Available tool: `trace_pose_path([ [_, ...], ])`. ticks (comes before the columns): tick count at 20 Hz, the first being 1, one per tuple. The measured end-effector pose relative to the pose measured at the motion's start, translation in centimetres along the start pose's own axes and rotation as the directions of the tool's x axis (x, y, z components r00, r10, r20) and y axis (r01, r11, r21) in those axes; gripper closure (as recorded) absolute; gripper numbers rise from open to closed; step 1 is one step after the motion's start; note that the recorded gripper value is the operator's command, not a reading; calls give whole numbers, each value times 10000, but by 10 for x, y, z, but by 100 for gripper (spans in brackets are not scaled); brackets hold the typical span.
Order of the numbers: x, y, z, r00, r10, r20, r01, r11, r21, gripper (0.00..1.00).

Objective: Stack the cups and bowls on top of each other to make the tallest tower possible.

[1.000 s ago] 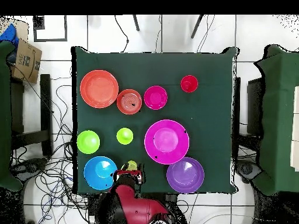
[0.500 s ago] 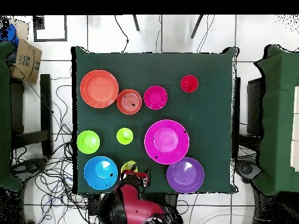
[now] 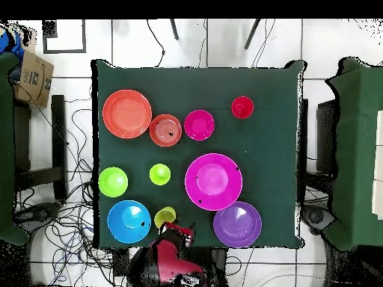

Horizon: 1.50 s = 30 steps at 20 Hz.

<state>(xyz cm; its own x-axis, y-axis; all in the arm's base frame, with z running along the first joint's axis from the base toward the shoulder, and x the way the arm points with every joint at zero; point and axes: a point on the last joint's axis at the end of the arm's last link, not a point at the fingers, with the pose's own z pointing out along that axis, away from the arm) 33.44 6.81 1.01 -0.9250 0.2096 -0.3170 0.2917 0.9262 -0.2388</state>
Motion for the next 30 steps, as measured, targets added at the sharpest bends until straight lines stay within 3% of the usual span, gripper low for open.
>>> trace_pose_path([
  [12, 33, -9, 17, 9965, 12, -838, 15, 9994, 331, 0],
  [18, 38, -18, 27, 9921, 712, -1031, -669, 9968, 441, 0],
  [25, 39, -17, 31, 9834, 1378, -1177, -1379, 9904, 77, 0],
  [30, 37, -7, 29, 9764, 1626, -1422, -1734, 9826, -672, 0],
])
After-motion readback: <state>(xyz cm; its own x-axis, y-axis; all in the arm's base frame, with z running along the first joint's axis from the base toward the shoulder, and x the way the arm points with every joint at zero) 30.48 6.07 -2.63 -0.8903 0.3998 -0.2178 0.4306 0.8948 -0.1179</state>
